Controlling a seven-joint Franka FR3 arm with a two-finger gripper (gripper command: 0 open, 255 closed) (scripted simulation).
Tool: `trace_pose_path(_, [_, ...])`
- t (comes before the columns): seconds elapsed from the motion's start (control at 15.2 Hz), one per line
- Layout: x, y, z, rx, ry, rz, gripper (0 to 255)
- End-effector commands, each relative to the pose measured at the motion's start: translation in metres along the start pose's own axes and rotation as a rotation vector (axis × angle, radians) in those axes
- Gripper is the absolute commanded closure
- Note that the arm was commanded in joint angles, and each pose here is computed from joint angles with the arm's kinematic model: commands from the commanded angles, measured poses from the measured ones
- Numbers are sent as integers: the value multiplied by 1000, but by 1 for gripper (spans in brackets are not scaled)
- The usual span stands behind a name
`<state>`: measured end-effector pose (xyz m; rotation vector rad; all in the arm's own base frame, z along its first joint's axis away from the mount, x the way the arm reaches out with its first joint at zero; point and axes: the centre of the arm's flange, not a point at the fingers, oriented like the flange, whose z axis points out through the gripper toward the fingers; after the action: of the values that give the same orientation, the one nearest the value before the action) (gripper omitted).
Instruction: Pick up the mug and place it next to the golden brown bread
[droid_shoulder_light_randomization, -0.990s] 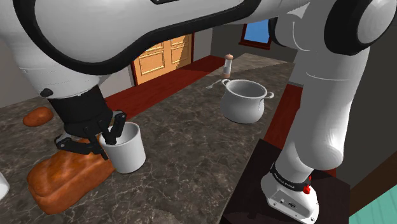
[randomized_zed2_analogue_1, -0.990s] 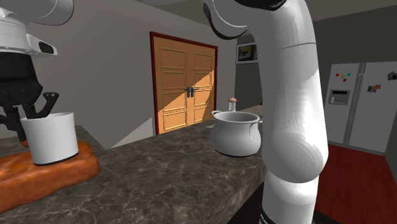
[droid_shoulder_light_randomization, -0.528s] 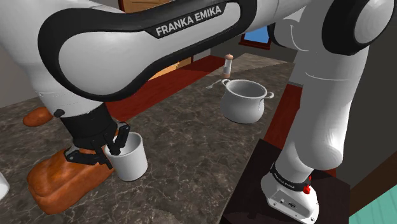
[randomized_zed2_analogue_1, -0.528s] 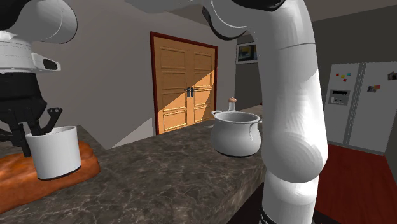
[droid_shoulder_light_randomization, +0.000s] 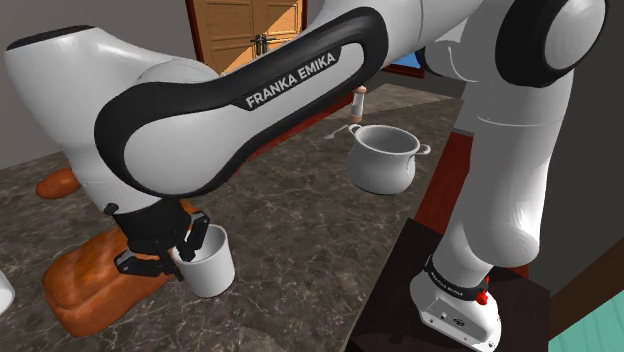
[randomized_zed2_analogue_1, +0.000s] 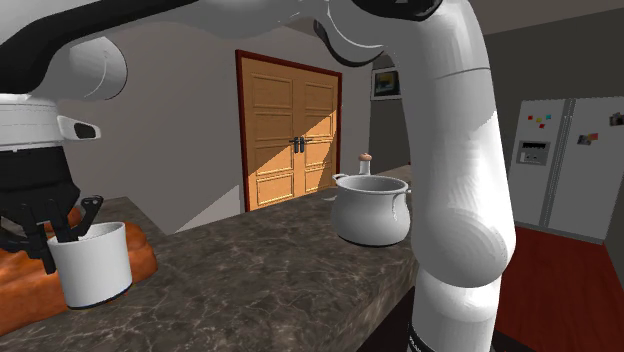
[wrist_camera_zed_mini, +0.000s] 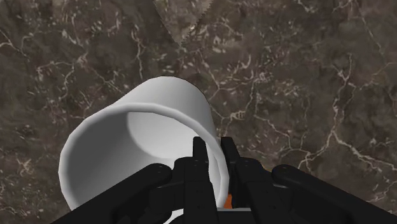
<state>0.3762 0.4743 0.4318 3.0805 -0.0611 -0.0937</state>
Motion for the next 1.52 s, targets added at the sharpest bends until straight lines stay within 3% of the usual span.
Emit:
trace_pose_path(0.0, [0, -2, 10, 1, 1, 0, 255])
trace_pose_path(0.79, [3, -5, 72, 1, 1, 0, 255])
trace_pose_path(1.32, [3, -5, 72, 1, 1, 0, 255])
trace_pose_path(1.39, [3, -5, 72, 1, 1, 0, 0])
trace_pose_path(1.45, [3, -5, 72, 1, 1, 0, 0])
